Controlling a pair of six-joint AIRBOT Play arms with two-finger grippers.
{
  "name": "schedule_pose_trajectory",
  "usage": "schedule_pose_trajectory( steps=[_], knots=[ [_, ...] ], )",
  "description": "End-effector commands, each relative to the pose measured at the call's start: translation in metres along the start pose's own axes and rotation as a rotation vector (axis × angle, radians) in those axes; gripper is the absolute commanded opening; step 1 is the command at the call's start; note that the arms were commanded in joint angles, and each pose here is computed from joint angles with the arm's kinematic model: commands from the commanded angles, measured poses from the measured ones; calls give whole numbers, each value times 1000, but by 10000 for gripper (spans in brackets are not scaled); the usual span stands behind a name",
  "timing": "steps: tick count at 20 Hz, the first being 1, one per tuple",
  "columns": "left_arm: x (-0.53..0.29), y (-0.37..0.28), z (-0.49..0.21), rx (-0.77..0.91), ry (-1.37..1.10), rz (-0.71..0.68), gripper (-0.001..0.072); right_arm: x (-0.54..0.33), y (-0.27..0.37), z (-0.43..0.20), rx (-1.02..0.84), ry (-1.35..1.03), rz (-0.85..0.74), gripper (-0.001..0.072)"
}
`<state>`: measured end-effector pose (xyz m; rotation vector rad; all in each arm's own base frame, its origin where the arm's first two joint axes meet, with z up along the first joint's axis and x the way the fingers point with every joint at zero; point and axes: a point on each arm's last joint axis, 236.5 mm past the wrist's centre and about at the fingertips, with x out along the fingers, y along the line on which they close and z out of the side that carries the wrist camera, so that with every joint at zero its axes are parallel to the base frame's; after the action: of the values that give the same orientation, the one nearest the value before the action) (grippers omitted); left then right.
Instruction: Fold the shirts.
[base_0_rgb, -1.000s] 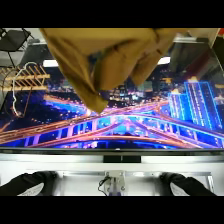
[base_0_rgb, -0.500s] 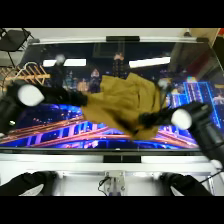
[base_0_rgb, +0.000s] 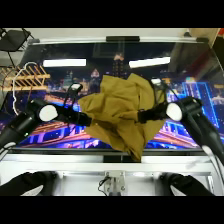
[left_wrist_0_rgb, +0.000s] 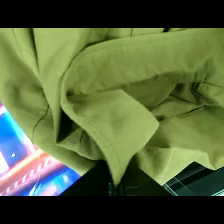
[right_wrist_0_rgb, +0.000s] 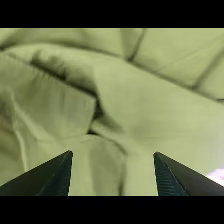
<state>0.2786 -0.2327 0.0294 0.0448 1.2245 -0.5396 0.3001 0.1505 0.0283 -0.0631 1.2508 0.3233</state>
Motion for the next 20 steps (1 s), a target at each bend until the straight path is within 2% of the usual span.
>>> schedule_pose_trajectory(
  steps=[1,3,8,9,10,11,13,15,17,20],
  knots=[
    [-4,-1,-4,9,1,3,54,41,25,-37,-85,287,165,629],
    [-5,-1,-3,9,-2,2,54,58,33,-62,-126,426,208,629],
    [-5,-1,-3,9,-3,2,54,91,30,-58,-107,429,193,627],
    [-5,-1,-2,9,-6,1,54,96,29,-61,-103,447,192,587],
    [-5,0,-2,10,-8,4,54,98,29,-64,-99,463,194,391],
    [-5,1,-1,12,-13,7,54,99,31,-65,-94,468,202,66],
    [-7,4,6,19,-36,21,54,88,34,-56,-114,456,213,57],
    [-25,9,25,4,-81,27,54,55,31,-17,-182,350,174,58],
    [-64,10,53,-7,-148,28,54,-4,12,43,-228,131,41,58],
    [-145,-1,83,64,-255,28,54,-143,-27,112,-223,-278,-202,57]
  ],
)
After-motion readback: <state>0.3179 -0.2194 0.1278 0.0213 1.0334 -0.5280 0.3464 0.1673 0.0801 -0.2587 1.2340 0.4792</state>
